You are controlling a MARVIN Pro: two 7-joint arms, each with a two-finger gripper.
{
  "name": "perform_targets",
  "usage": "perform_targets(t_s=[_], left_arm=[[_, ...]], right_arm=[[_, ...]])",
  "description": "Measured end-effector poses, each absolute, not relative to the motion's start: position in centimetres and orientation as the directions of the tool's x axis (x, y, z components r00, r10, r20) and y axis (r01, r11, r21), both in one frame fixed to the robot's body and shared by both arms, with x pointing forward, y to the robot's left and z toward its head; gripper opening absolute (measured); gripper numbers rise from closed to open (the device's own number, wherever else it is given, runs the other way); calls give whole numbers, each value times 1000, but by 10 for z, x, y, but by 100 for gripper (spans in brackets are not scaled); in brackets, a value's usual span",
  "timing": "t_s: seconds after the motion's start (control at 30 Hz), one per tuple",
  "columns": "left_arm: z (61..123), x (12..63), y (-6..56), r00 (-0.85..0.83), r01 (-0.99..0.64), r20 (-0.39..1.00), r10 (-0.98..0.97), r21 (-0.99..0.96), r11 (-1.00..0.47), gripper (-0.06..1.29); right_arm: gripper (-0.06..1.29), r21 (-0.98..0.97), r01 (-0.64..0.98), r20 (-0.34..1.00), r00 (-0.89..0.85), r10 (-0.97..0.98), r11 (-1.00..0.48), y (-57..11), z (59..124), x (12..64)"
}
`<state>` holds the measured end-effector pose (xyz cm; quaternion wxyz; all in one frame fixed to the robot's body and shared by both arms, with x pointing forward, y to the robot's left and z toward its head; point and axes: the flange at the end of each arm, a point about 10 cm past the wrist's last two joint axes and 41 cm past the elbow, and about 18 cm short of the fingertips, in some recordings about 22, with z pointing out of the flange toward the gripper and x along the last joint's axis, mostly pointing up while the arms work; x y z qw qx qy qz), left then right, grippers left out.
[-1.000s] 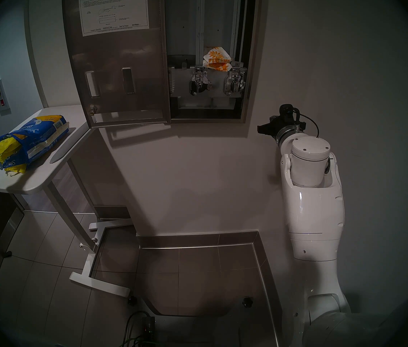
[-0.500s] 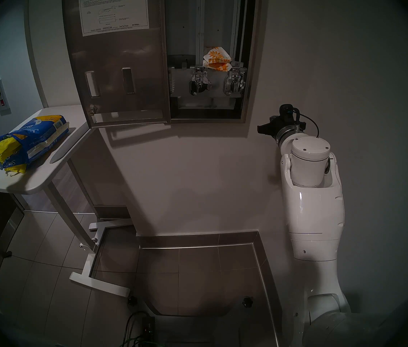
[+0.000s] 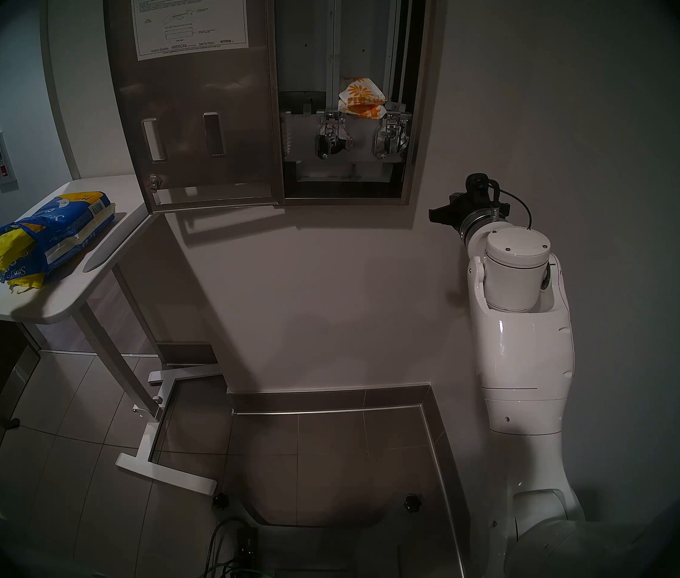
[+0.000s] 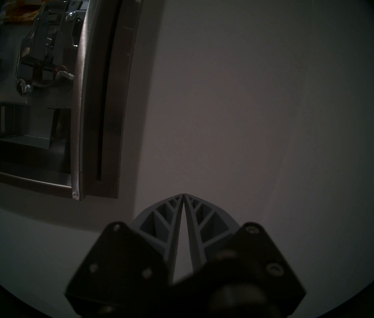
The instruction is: Open the dispenser door, put the pads inside, close the door
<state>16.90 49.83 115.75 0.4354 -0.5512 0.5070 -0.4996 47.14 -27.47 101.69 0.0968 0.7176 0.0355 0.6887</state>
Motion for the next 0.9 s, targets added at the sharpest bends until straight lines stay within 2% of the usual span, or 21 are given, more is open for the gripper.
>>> perform_targets(t_s=[0.9], left_arm=[[1135,170,508,15,-171,98,-995,-980,-99,123]], right_arm=[[12,188,-83,982,49,184,-979,-275,1017,471]])
